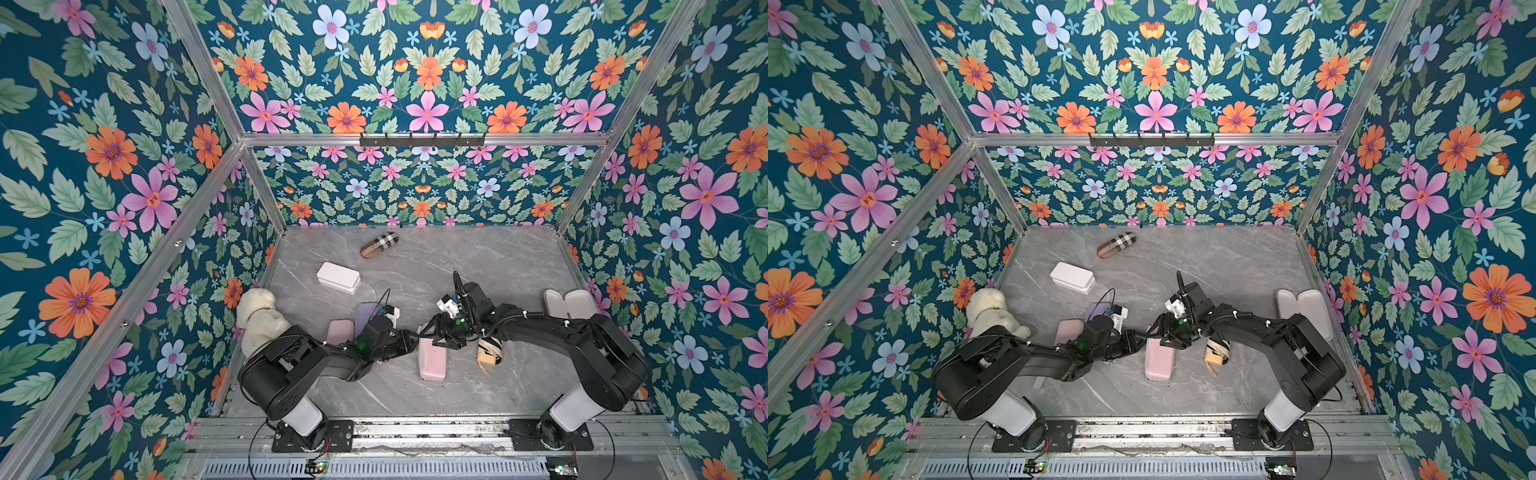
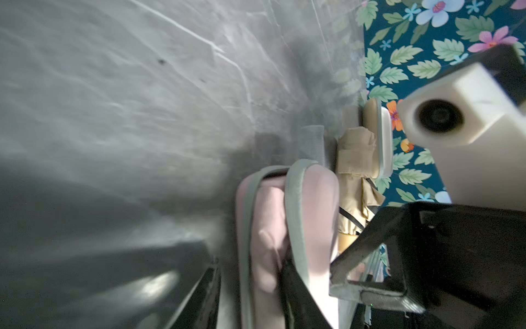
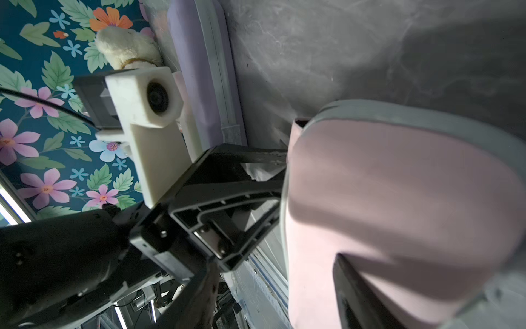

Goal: Put umbrellas into zippered umbrella sleeves
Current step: Close the umbrella sleeve at the center of the board.

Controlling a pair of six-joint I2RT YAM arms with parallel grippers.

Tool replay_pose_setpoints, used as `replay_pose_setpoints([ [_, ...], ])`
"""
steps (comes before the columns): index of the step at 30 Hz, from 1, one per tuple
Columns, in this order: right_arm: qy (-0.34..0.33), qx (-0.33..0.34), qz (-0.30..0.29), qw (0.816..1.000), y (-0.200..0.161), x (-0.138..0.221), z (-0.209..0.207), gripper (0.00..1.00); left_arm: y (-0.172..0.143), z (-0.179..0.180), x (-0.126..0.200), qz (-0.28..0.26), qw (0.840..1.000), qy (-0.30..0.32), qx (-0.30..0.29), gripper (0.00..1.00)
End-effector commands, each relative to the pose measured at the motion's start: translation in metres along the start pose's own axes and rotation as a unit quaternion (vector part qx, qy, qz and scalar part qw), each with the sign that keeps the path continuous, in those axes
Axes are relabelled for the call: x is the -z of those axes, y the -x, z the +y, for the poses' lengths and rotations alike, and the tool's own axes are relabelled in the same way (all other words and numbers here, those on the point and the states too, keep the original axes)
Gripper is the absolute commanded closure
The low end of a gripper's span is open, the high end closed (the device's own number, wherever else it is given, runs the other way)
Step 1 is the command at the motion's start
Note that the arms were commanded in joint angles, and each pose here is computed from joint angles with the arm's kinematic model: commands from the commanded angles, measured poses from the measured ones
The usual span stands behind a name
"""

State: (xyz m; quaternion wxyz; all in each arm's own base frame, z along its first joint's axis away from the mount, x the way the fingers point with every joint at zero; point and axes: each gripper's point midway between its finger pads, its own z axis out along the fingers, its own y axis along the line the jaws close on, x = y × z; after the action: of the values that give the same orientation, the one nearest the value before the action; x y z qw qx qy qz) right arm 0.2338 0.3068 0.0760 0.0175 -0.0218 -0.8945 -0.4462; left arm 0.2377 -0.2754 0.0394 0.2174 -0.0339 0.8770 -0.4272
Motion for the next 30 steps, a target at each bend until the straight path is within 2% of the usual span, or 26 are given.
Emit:
replay_pose_setpoints([
  [1, -0.058, -0.051, 0.0, 0.997, -0.006, -0.01, -0.04, 0.36, 0.0, -0.004, 0.008, 0.014, 1.0, -0.004, -0.027, 0.59],
  [5, -0.068, -0.05, 0.003, 0.996, -0.008, -0.009, -0.046, 0.37, -0.005, -0.009, 0.01, 0.039, 0.998, -0.002, -0.04, 0.56],
  [8, -0.07, -0.051, 0.001, 0.996, -0.008, -0.007, -0.047, 0.37, -0.008, -0.014, 0.015, 0.042, 0.998, -0.012, -0.039, 0.44],
  [9, -0.056, -0.039, -0.006, 0.998, -0.006, -0.001, -0.035, 0.37, -0.01, -0.015, 0.015, 0.043, 0.998, -0.015, -0.038, 0.4],
  [11, -0.044, -0.038, -0.006, 0.998, -0.005, 0.002, -0.029, 0.39, -0.02, -0.011, 0.014, 0.053, 0.998, -0.011, -0.037, 0.38],
  [14, -0.025, -0.027, -0.015, 0.999, 0.0, 0.014, -0.015, 0.41, -0.033, -0.002, 0.012, 0.068, 0.997, -0.003, -0.026, 0.42],
  [17, -0.027, -0.013, -0.014, 0.999, -0.001, 0.024, -0.006, 0.42, -0.031, -0.007, 0.016, 0.059, 0.998, -0.017, -0.022, 0.46],
  [26, -0.044, -0.026, -0.041, 0.998, -0.003, 0.061, -0.025, 0.45, -0.018, -0.025, 0.025, 0.038, 0.998, -0.029, -0.042, 0.52],
  [30, -0.037, -0.032, -0.047, 0.998, -0.003, 0.062, -0.031, 0.5, -0.019, -0.022, 0.016, 0.049, 0.997, -0.022, -0.054, 0.6],
])
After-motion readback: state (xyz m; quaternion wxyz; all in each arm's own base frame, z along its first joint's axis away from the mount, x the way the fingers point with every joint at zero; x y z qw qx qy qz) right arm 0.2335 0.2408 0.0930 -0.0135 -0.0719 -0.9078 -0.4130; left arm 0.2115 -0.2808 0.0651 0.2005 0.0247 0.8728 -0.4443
